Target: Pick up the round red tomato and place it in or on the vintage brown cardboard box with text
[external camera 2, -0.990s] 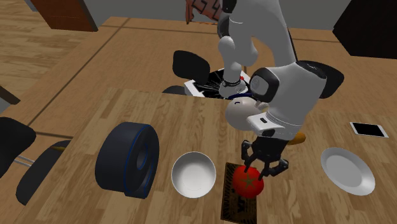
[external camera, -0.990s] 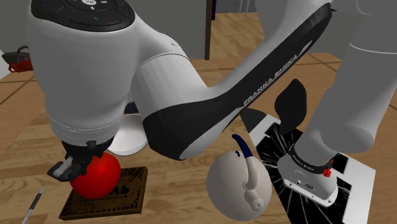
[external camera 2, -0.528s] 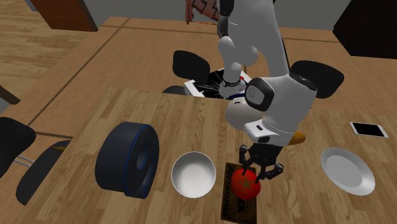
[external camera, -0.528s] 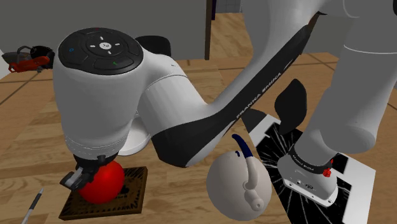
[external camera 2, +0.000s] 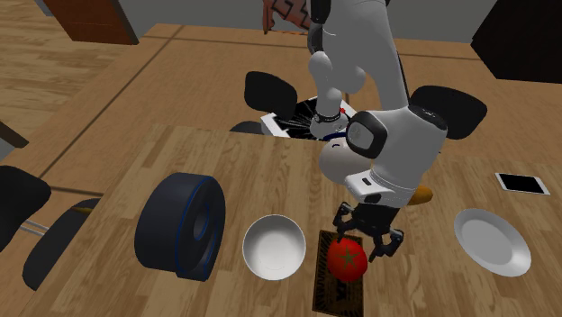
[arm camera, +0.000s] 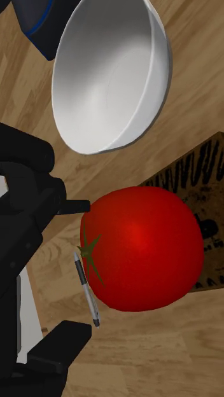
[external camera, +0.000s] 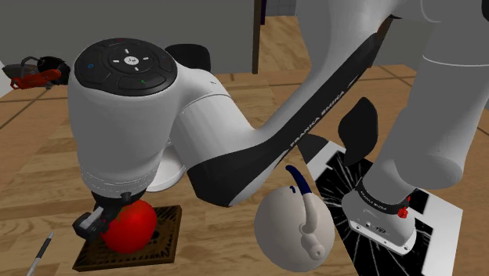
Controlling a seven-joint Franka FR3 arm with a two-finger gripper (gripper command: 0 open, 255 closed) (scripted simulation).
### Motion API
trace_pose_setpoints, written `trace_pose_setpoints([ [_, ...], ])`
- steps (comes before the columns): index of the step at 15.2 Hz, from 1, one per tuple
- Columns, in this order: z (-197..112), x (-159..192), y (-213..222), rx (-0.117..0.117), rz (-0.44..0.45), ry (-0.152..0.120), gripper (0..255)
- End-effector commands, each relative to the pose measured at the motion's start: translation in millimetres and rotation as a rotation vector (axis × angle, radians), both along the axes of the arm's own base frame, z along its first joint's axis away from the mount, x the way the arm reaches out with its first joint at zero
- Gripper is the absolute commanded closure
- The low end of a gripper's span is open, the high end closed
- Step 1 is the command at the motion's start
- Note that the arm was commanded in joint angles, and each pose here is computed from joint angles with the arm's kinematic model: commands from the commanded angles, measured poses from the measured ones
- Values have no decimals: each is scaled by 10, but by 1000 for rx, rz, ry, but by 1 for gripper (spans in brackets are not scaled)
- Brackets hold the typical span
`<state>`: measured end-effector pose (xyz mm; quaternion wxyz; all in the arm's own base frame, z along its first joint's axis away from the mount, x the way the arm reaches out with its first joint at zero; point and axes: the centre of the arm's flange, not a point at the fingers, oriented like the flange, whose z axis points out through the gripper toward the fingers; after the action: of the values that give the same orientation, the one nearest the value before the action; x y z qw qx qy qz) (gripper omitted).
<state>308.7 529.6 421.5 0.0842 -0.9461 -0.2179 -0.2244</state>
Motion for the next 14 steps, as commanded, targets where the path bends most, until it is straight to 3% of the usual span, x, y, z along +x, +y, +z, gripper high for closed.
trace_pose_setpoints([
  [1,0,0,0,0,0,0,0],
  [4,0,0,0,0,0,0,0],
  [8,443,-194,-129,0,0,0,0],
  [14,443,-194,-129,0,0,0,0],
])
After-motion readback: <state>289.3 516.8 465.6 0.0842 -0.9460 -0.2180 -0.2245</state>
